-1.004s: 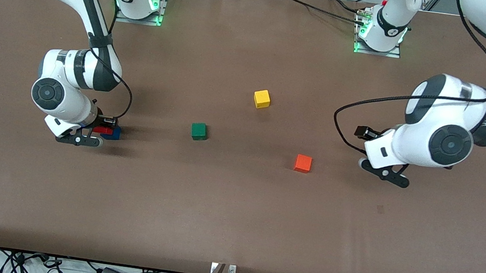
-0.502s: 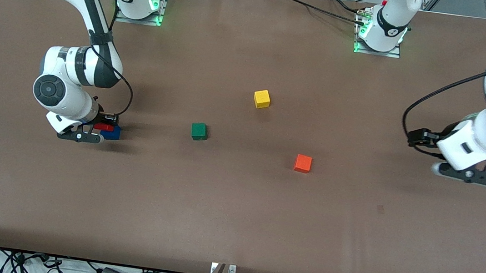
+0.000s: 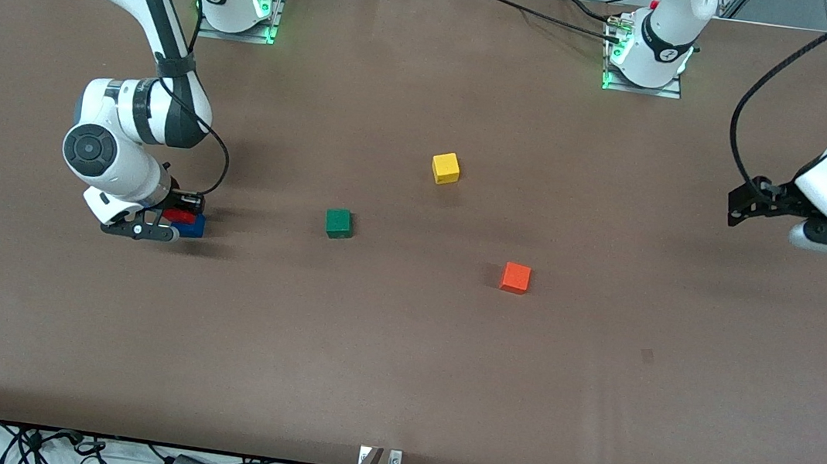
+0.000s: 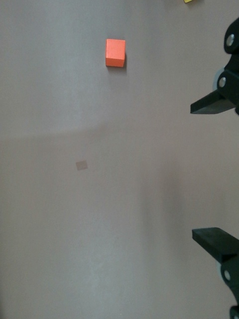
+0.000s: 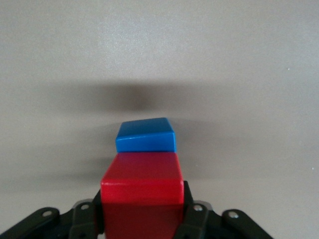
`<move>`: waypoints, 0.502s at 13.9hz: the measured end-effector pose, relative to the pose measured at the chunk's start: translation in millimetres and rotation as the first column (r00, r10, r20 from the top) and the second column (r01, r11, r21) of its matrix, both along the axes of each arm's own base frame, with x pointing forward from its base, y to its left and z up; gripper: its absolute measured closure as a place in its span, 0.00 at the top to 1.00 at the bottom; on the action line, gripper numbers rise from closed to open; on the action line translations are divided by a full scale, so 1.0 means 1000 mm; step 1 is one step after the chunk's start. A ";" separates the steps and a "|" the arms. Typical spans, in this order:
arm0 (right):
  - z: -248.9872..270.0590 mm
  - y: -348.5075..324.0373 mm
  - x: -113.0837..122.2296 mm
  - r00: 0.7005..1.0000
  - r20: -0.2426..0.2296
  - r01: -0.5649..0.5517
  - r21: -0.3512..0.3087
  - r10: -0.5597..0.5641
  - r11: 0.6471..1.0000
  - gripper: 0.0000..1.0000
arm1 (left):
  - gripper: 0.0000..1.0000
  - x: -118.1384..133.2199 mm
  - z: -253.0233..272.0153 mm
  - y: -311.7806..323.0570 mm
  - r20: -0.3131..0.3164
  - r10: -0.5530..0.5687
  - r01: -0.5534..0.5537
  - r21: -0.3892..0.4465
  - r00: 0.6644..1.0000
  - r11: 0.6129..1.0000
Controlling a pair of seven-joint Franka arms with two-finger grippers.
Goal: Pass red block to right arm, stack on blue
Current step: 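Open the right gripper and lift it away from the stack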
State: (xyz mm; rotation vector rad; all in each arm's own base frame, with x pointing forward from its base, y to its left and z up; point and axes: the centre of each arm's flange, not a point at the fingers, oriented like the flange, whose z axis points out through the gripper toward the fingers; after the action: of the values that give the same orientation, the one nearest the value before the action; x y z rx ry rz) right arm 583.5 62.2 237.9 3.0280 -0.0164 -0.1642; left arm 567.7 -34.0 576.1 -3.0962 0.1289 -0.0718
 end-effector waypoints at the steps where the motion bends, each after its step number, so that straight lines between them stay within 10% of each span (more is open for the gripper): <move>1: 0.003 0.000 0.001 1.000 0.006 0.001 0.001 -0.001 1.000 0.71 | 1.00 -0.005 0.005 -0.001 0.008 -0.006 0.006 0.000 1.000 1.000; 4: 0.026 0.000 0.008 1.000 0.008 0.008 0.004 -0.008 1.000 1.00 | 1.00 -0.010 0.010 -0.005 0.014 -0.029 0.029 0.000 0.999 1.000; 7: 0.073 0.001 0.022 0.999 -0.040 0.024 -0.003 -0.024 1.000 1.00 | 1.00 -0.010 0.002 0.005 -0.009 -0.046 0.046 0.002 0.999 0.999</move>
State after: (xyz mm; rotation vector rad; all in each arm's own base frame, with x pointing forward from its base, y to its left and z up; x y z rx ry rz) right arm 605.7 63.7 310.6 3.0226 -0.0498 -0.2270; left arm 557.5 -29.4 578.2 -3.0916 0.2004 -0.0588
